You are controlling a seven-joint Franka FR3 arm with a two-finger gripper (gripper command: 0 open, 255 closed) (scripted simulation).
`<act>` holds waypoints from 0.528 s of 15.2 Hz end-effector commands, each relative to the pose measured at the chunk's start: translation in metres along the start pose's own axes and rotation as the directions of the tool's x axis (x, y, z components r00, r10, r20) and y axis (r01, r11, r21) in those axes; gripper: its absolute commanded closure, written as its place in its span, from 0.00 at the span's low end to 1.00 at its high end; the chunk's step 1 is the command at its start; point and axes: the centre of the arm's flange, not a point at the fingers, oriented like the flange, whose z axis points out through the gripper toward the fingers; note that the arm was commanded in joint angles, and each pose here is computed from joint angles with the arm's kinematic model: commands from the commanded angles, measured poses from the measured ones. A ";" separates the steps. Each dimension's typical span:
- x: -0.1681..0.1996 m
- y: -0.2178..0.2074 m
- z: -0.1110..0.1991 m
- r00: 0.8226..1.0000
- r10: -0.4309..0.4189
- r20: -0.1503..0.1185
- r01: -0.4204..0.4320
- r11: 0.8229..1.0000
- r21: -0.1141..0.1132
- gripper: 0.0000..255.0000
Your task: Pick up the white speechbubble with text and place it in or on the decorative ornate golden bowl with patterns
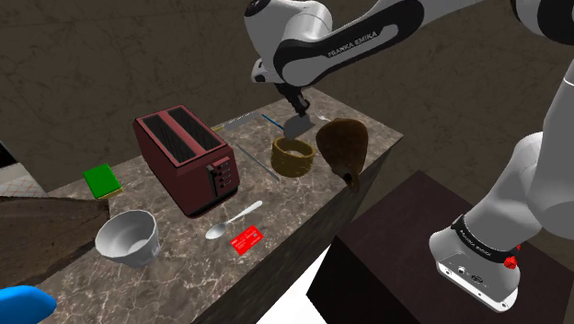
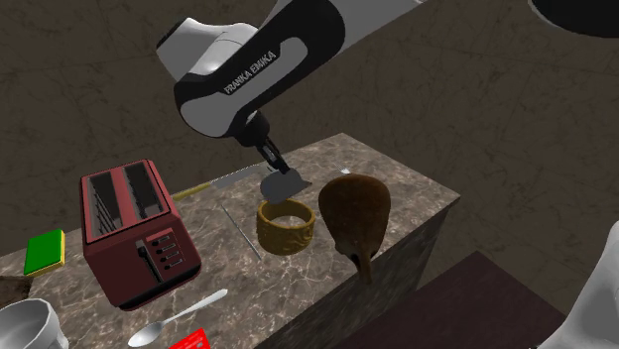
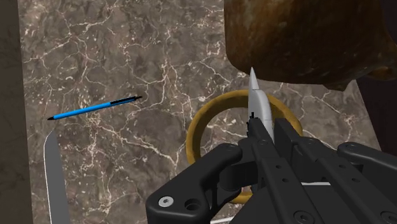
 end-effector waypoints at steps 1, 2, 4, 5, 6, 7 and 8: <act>0.006 0.000 0.009 1.000 0.000 0.000 0.000 1.000 0.000 1.00; 0.008 -0.001 0.013 1.000 0.000 0.000 0.000 1.000 0.000 1.00; 0.014 -0.001 0.022 1.000 0.000 0.000 0.000 1.000 0.000 1.00; 0.016 -0.002 0.027 1.000 0.000 0.000 0.000 1.000 0.000 1.00; 0.019 -0.002 0.032 1.000 0.000 0.000 0.000 1.000 0.000 1.00; 0.021 -0.002 0.035 1.000 0.000 0.000 0.000 1.000 0.000 1.00; 0.021 -0.002 0.035 1.000 0.000 0.000 0.000 1.000 0.000 1.00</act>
